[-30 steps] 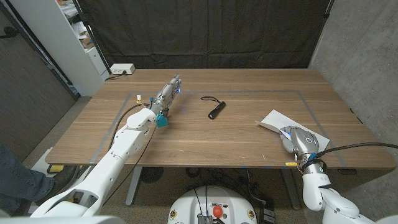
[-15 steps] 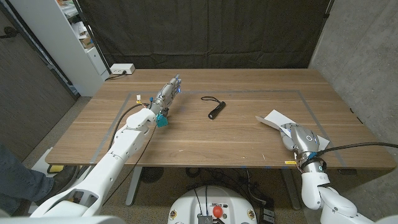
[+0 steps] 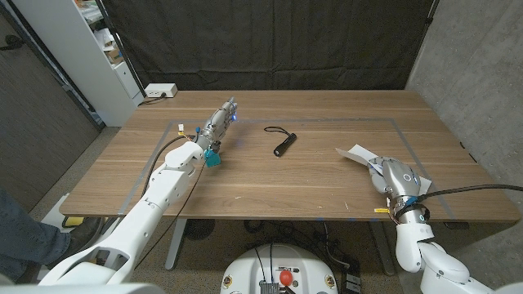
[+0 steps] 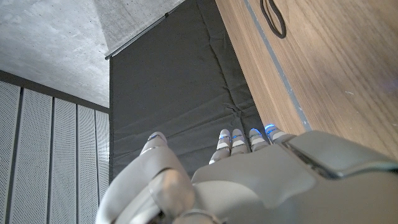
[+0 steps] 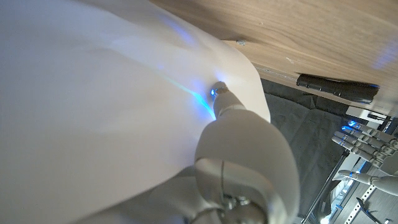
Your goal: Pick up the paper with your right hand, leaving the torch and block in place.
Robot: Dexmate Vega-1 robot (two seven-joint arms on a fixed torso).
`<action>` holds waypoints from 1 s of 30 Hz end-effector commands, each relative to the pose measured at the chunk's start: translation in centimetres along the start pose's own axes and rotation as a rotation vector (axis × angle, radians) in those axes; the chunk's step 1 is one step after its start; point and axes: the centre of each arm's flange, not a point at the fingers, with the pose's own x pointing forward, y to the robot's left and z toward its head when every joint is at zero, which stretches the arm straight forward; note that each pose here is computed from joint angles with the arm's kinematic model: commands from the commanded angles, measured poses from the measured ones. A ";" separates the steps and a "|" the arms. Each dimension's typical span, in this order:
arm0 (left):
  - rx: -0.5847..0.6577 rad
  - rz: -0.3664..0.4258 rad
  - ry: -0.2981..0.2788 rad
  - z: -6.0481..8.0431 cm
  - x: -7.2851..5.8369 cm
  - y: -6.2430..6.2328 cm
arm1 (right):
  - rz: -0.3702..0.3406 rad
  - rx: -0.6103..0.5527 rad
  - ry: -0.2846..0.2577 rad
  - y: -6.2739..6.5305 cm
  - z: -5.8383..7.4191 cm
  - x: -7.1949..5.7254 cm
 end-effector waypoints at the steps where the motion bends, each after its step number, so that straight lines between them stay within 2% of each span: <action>1: -0.004 -0.003 -0.005 0.0 0.1 0.3 | -0.039 -0.007 -0.016 -1.1 0.6 0.5; 16: -0.004 -0.003 -0.014 0.3 -0.1 0.6 | -0.095 -0.023 -0.034 -2.8 1.3 0.8; 30: -0.007 -0.001 -0.024 0.5 -0.8 0.8 | -0.129 -0.039 -0.055 -4.2 1.6 0.8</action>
